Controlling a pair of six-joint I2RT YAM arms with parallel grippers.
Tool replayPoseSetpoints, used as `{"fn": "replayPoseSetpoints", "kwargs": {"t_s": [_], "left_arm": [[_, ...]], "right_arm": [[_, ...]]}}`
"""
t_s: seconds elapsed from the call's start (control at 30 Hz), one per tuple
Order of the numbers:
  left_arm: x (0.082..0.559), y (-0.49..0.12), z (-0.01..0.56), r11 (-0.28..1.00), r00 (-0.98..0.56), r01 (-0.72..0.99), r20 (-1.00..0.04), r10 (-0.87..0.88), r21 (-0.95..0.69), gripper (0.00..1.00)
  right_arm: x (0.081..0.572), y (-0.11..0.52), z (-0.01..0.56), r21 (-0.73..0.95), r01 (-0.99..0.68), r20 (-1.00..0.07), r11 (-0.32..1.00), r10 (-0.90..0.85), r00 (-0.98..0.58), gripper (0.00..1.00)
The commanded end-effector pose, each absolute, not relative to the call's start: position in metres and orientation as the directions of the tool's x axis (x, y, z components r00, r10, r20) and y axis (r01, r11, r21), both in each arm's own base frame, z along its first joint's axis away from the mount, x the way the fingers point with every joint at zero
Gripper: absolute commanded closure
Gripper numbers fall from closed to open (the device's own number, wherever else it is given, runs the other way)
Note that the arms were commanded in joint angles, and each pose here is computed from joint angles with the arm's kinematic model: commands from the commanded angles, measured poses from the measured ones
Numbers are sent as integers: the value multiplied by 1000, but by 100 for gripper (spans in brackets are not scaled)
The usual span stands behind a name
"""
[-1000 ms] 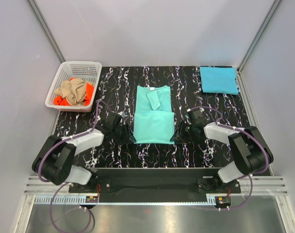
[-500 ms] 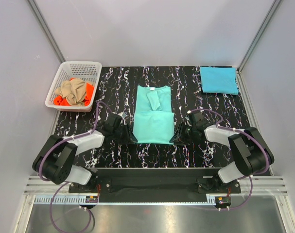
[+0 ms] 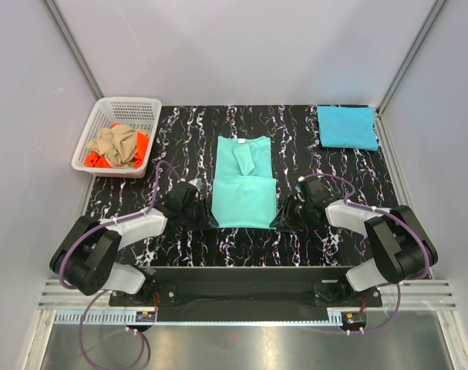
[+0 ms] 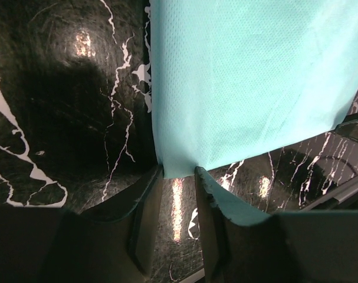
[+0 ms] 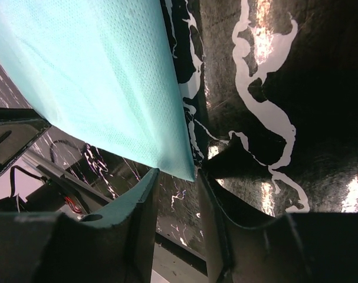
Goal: Fold and stack the t-shirts
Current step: Fold the tshirt
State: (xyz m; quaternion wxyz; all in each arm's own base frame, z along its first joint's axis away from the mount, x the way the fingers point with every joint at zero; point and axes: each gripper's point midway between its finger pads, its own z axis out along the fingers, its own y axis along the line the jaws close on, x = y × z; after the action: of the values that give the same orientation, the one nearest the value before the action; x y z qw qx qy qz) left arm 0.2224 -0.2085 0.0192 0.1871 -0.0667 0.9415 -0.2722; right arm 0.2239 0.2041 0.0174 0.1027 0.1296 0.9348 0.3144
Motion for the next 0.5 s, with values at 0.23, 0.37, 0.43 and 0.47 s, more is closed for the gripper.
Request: {"fn": "replayPoseSetpoints", "kwargs": {"t_s": [0.23,0.37,0.43,0.47], "left_arm": [[202,-183,-5,909,-939,-57,-287,-190,-414,69],[203,-186,-4,903,-939,-52,-288,-190,-426,88],[202,-188,-3,897,-939,-50,-285,-191,-438,99],[201,-191,-2,893,-941,-47,-279,-190,-449,100]], "right_arm": [[201,180,-16,479,235,-74,846,305,-949,71],[199,179,-18,479,239,-72,845,310,-948,75],[199,179,-17,480,240,-73,844,311,-948,90],[198,179,-16,480,239,-71,844,309,-948,95]]}}
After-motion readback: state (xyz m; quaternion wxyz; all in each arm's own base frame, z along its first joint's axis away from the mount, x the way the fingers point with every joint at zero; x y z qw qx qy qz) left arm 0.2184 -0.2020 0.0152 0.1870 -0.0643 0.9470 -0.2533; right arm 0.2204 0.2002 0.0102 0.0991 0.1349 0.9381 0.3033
